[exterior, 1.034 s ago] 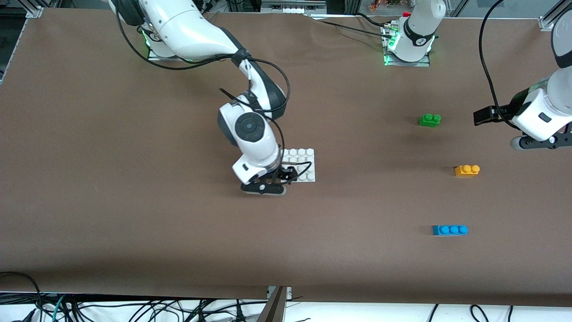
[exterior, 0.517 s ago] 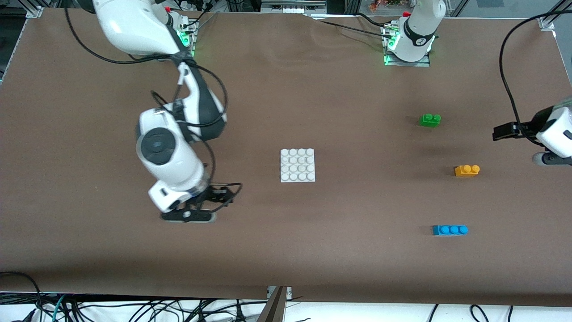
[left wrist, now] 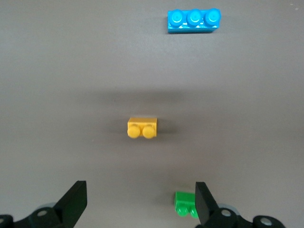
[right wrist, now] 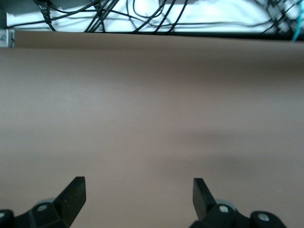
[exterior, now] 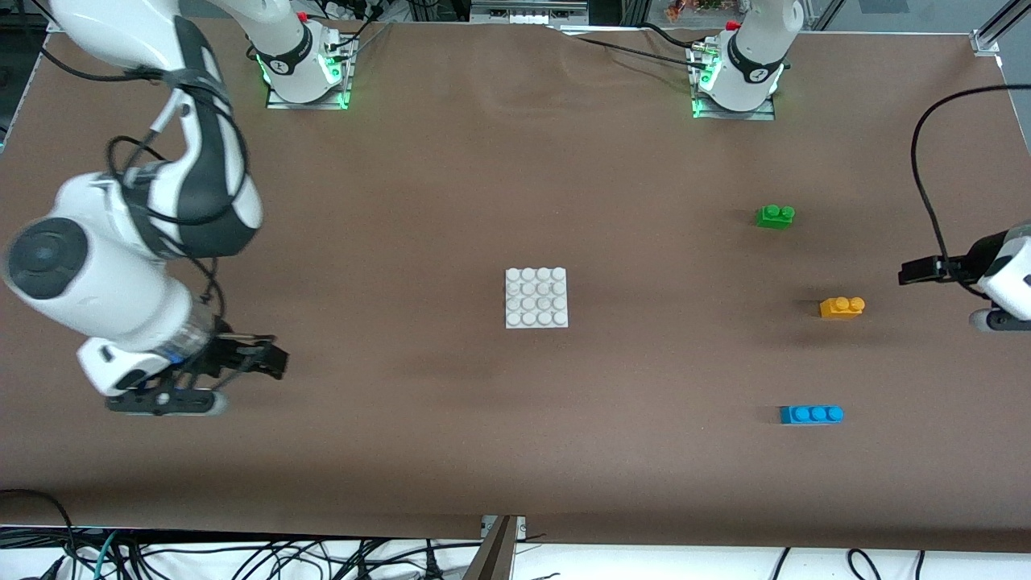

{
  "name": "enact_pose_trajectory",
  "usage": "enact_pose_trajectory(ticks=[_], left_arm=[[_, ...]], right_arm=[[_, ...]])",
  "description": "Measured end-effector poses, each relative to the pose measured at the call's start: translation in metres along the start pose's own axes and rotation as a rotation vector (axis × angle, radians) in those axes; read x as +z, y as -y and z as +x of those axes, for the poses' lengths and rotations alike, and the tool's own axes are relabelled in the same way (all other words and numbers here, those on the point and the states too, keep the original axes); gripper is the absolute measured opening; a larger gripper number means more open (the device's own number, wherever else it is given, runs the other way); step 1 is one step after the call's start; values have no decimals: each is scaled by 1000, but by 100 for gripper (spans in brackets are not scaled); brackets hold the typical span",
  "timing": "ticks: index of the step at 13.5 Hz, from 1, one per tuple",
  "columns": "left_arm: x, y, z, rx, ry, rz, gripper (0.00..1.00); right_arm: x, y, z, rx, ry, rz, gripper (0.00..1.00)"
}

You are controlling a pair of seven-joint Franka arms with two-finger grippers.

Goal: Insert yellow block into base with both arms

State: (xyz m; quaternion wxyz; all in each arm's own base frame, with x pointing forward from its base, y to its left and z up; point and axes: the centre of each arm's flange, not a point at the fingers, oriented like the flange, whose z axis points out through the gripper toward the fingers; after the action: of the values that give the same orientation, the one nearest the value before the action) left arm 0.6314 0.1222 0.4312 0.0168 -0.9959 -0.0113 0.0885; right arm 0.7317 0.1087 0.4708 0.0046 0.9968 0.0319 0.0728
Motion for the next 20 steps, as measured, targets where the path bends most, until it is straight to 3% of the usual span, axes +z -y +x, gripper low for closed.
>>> enact_pose_trajectory(ticks=[3, 7, 10, 13, 17, 20], left_arm=[[56, 11, 22, 26, 36, -17, 100], [133, 37, 37, 75, 71, -47, 100], [173, 36, 34, 86, 81, -56, 100], [207, 28, 25, 96, 73, -58, 100], [233, 23, 18, 102, 29, -53, 100], [249, 22, 11, 103, 27, -53, 100]], right_arm=[[-30, -71, -16, -25, -5, -12, 100], [-93, -151, -47, 80, -59, -15, 100], [-133, -180, -83, 124, -79, -3, 100], [-135, -188, -121, 146, -33, 20, 100], [-131, -196, -153, 166, 102, 47, 100], [-129, -201, -157, 174, 124, 44, 100]])
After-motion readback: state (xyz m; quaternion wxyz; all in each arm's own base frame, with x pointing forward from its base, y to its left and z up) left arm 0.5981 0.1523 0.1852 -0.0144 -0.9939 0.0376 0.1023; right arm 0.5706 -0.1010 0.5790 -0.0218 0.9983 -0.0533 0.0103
